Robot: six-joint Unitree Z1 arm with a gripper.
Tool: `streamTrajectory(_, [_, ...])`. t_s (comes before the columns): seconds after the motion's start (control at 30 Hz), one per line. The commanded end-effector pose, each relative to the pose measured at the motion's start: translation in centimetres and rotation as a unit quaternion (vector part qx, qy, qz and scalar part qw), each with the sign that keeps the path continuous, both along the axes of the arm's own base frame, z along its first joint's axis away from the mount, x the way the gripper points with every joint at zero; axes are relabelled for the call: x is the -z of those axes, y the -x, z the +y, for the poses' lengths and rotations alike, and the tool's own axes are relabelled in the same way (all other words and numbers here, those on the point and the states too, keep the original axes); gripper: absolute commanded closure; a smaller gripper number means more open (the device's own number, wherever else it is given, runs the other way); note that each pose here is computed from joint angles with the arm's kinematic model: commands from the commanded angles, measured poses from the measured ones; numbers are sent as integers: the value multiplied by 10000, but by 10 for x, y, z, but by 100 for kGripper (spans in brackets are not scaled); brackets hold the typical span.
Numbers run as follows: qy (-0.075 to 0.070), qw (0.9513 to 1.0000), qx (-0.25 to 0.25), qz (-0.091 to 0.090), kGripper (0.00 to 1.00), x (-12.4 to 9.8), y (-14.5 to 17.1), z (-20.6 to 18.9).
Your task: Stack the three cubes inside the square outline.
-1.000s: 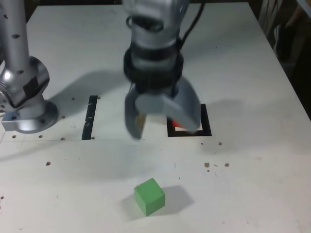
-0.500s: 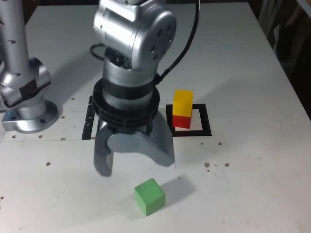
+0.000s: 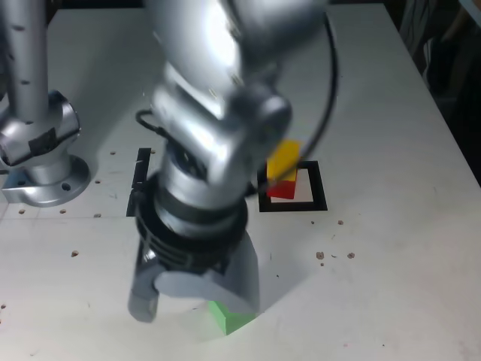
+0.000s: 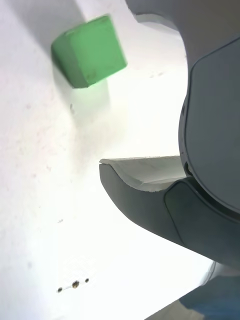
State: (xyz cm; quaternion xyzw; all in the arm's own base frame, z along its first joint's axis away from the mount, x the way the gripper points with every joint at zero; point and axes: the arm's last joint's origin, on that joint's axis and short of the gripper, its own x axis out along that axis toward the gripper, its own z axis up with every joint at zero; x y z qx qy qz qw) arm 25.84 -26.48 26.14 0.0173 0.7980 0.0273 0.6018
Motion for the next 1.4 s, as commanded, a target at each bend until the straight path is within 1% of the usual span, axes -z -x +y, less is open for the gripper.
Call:
streamTrajectory(0.0, [-95,9999,-2,106,3,3,-2,-3])
streamTrajectory(0.07, [-174,9997,2,183,3,6,-5,-6])
streamTrajectory(0.13, [-213,9995,7,223,2,8,-7,-7])
streamTrajectory(0.23, [-216,9995,-2,226,2,9,-8,-8])
streamTrajectory(0.4, [-179,9997,-114,156,2,13,-11,-7])
streamTrajectory(0.57, [-98,9991,-400,99,2,21,-21,2])
streamTrajectory(0.83, [153,9981,-590,67,2,43,-32,18])
streamTrajectory(1.1, [234,9983,-534,-56,2,50,-32,23])
streamTrajectory(1.23, [220,9984,-527,-55,7,52,-32,24])
streamTrajectory(1.37, [189,9985,-518,-54,19,57,-32,26])
